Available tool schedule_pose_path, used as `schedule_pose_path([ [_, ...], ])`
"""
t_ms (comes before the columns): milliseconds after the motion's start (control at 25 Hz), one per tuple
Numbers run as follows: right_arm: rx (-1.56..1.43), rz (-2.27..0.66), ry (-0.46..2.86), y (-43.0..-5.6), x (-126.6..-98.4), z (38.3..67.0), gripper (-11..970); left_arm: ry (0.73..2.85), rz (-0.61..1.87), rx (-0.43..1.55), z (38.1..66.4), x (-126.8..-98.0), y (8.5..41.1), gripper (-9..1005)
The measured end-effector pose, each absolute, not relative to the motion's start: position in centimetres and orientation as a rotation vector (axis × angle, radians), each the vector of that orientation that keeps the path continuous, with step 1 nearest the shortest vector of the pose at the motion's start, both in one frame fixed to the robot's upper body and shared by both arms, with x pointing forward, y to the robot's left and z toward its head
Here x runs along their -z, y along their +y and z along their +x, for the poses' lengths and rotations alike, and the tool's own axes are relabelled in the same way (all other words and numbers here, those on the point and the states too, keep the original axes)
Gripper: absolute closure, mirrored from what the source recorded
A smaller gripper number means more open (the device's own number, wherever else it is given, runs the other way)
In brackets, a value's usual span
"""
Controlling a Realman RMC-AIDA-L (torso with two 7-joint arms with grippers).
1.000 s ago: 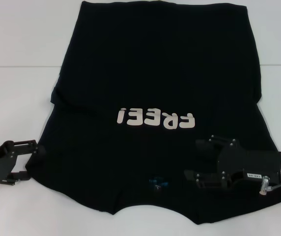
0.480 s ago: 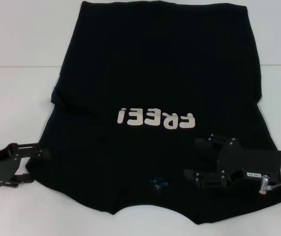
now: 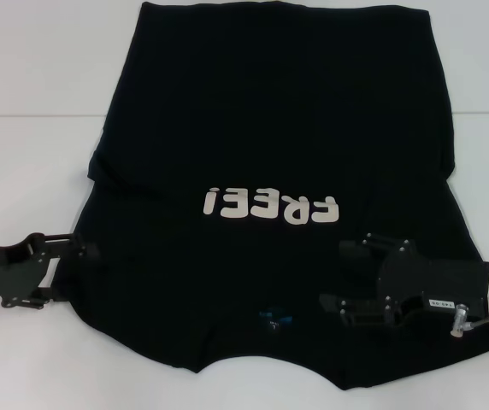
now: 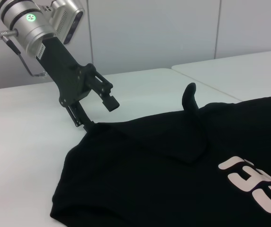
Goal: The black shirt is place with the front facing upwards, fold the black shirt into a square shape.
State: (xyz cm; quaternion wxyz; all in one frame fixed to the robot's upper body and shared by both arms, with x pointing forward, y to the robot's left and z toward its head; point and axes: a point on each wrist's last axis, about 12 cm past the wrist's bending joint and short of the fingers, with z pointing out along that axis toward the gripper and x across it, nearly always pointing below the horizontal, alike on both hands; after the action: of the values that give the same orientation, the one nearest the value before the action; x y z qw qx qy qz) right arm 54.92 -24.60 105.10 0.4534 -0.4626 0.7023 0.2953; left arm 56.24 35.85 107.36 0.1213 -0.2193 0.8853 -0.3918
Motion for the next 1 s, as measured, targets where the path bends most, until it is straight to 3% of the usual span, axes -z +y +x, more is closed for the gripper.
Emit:
schedule_pose_path([
  [1000, -0.749, -1.126, 1.727, -24.72, -105.07, 54.55, 33, 2.583, -0.615, 1.108, 56.15, -106.86, 35.68, 188],
])
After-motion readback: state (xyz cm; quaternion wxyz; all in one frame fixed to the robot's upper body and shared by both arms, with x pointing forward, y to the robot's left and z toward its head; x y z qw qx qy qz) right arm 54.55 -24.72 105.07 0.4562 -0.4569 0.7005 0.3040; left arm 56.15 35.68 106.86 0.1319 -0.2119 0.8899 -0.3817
